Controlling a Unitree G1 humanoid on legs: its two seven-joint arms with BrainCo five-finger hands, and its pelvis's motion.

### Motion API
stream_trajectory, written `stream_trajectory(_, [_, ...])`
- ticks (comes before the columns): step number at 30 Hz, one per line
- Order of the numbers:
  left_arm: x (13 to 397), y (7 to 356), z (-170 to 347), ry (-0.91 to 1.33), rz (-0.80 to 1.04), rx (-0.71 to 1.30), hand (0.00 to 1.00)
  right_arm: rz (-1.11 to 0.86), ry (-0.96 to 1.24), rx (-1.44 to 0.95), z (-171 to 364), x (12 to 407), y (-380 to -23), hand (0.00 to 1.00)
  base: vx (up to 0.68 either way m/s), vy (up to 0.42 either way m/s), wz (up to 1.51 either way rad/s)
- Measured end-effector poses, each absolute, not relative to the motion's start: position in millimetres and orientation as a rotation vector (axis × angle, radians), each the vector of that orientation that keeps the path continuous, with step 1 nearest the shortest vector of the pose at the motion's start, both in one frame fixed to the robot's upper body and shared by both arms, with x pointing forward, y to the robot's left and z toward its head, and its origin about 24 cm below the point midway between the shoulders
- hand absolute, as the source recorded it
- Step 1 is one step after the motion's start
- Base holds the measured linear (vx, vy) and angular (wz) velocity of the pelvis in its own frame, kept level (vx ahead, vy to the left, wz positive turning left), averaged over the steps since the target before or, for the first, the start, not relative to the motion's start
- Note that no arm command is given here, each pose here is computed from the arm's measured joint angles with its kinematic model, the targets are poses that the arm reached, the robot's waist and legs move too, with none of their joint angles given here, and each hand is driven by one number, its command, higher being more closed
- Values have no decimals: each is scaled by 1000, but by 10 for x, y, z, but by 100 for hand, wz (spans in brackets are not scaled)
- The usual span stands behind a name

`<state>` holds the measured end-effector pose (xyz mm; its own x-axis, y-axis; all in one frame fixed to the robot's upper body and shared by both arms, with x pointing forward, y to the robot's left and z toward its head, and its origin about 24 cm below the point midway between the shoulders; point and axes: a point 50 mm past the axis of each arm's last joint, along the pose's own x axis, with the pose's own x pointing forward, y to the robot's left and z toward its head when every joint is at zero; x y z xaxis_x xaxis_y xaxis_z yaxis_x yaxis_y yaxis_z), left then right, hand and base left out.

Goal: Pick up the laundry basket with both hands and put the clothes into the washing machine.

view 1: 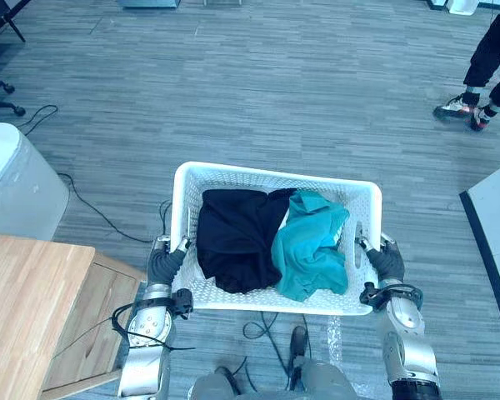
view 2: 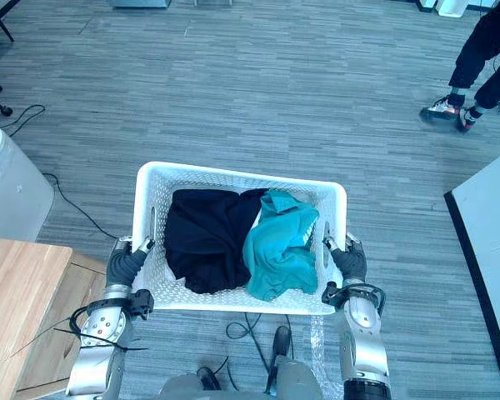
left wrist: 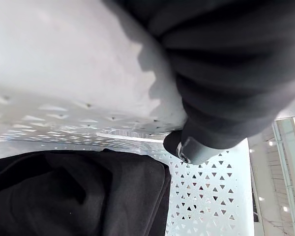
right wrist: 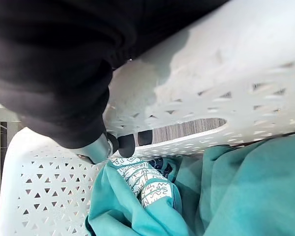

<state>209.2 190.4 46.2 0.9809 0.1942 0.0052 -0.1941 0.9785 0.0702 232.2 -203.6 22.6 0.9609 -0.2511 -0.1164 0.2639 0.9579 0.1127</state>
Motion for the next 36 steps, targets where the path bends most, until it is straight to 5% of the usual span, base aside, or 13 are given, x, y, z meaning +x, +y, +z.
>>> stream_trajectory(16, [1952,2018,356,48,285,42,100,-195,116,63,255,2546,-1872,100,255,61,-16])
stream_trajectory(36, [2065,1980,342,63,254,69,100,-223,148,57,199,2507,-1872,100,679,109,18])
